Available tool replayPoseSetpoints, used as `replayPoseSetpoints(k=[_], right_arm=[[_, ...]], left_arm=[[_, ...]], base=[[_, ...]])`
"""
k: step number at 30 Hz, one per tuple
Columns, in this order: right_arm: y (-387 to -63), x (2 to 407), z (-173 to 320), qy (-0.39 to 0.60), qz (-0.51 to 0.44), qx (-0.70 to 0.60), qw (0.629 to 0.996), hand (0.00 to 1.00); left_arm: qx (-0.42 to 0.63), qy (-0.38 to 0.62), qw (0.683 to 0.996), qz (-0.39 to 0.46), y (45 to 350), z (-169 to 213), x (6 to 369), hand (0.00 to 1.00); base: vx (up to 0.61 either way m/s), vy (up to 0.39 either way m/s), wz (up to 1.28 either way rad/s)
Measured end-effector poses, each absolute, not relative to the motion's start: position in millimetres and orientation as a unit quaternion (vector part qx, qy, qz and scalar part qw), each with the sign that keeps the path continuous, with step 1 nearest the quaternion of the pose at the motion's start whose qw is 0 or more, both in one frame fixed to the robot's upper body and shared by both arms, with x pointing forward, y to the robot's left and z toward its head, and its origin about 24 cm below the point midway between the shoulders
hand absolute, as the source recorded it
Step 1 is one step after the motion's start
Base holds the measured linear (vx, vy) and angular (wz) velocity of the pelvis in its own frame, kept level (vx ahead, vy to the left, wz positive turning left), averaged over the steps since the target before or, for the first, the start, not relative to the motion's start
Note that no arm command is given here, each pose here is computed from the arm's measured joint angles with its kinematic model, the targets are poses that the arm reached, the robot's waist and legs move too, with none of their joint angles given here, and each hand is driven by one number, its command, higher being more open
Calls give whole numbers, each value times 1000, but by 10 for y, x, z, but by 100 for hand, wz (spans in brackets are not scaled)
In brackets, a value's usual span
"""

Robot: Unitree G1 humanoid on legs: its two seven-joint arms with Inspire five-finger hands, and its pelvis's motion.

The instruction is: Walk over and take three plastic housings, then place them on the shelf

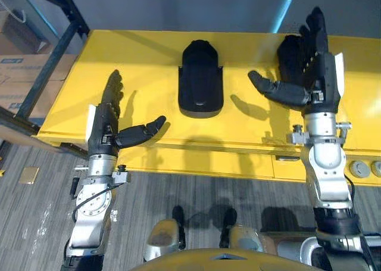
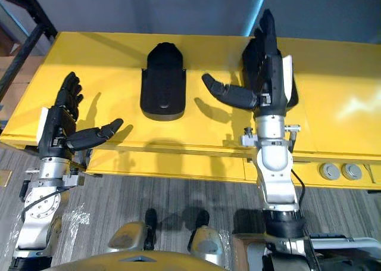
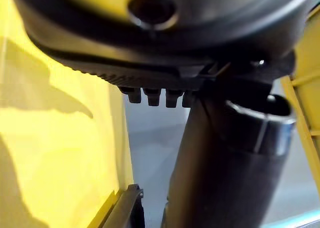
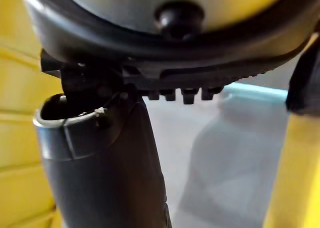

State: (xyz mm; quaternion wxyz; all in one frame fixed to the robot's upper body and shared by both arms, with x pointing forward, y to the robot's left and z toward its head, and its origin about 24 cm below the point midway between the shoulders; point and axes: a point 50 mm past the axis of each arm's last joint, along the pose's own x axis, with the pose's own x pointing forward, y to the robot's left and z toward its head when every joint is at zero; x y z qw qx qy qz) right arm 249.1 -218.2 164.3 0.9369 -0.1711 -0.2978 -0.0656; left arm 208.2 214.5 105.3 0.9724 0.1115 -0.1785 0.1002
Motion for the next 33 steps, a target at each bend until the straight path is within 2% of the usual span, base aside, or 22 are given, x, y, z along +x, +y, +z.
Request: replayPoseSetpoints(k=[9,14,33], right_arm=[[-2226,2174,1465,-290,-110,-137,941,100],[-2228,2109,1446,-297,-121,-126,939,100],[-2182,2073,1436,-303,-116,-99,941,100]], left_arm=[[137,-165,967,137,2124,971,2097,100],[168,-82,972,143,2088,686,2265,100],[173,-79,957,219,2070,692,2594,100]], base=[[2,-1,-20],[-28,-9,-14],[-23,10,-8]])
